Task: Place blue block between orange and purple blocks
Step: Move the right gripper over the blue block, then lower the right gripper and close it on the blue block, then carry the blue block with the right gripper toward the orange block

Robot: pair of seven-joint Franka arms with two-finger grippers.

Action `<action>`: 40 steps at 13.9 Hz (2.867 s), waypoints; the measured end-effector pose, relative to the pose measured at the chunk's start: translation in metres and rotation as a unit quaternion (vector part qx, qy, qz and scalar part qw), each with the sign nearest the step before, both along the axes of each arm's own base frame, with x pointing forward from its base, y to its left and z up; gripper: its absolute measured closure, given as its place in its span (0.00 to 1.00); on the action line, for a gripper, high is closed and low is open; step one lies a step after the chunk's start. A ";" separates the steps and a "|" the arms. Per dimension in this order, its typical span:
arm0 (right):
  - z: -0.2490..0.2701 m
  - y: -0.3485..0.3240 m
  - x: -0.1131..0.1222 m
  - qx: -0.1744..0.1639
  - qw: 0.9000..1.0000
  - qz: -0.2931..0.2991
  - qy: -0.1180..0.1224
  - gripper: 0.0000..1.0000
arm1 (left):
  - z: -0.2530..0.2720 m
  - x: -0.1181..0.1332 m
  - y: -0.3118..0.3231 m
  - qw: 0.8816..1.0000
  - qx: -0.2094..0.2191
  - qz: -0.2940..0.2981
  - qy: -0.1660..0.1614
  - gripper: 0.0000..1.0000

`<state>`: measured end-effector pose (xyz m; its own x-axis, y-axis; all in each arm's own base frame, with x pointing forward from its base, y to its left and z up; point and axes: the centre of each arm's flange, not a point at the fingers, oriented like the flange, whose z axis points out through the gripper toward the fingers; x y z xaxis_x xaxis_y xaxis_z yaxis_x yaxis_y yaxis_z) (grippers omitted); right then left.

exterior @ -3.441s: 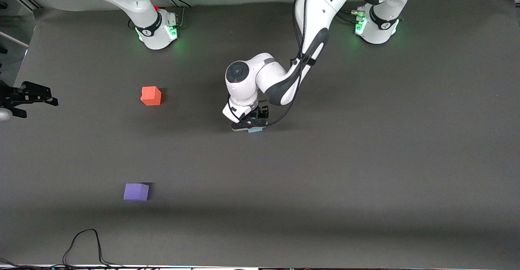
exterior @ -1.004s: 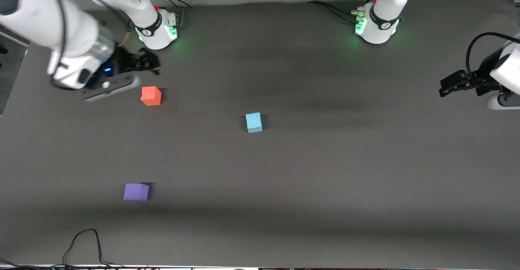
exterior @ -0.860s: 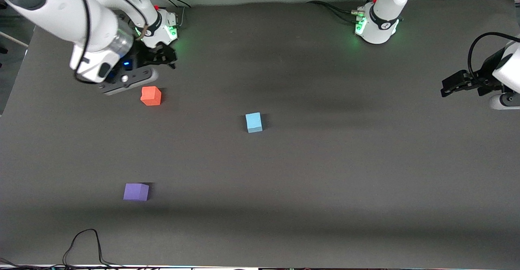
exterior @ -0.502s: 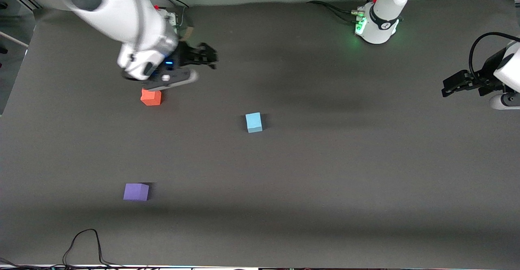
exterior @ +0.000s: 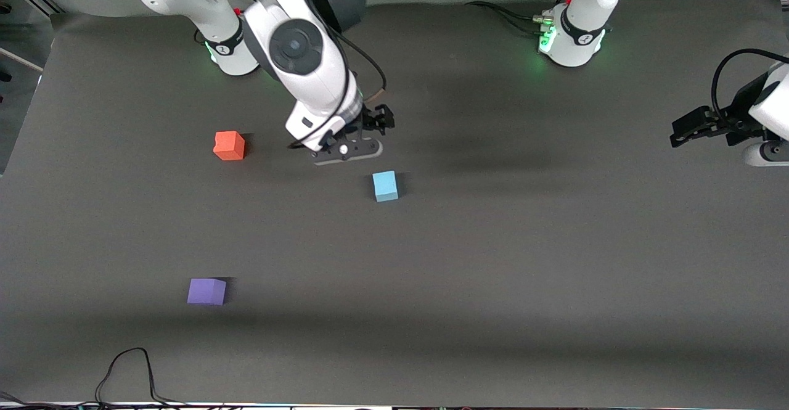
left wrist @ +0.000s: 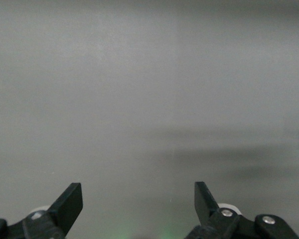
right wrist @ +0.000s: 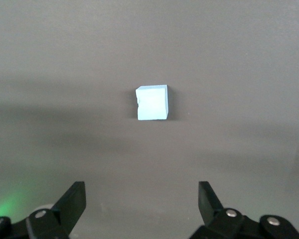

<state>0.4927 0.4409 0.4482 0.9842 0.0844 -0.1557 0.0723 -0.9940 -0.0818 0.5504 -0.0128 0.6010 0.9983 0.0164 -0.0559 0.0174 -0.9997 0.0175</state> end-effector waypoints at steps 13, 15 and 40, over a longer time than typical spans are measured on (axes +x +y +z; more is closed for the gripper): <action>-0.199 0.025 -0.004 -0.036 0.997 -0.001 -0.063 0.00 | 0.000 0.000 0.001 1.000 0.009 -0.006 0.001 0.00; -0.223 0.030 -0.007 -0.037 0.997 -0.001 -0.067 0.00 | 0.000 0.000 0.001 1.000 0.017 -0.010 0.001 0.00; 0.105 -0.086 0.050 0.044 0.998 -0.047 -0.015 0.52 | -0.002 0.001 0.003 1.000 0.004 -0.023 0.001 0.00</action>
<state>0.5430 0.3552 0.5533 0.9925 0.0042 -0.1223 -0.0165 -0.9857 -0.1677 0.5512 -0.0098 0.5992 0.9979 -0.0287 -0.0586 -0.0282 -0.9996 0.0094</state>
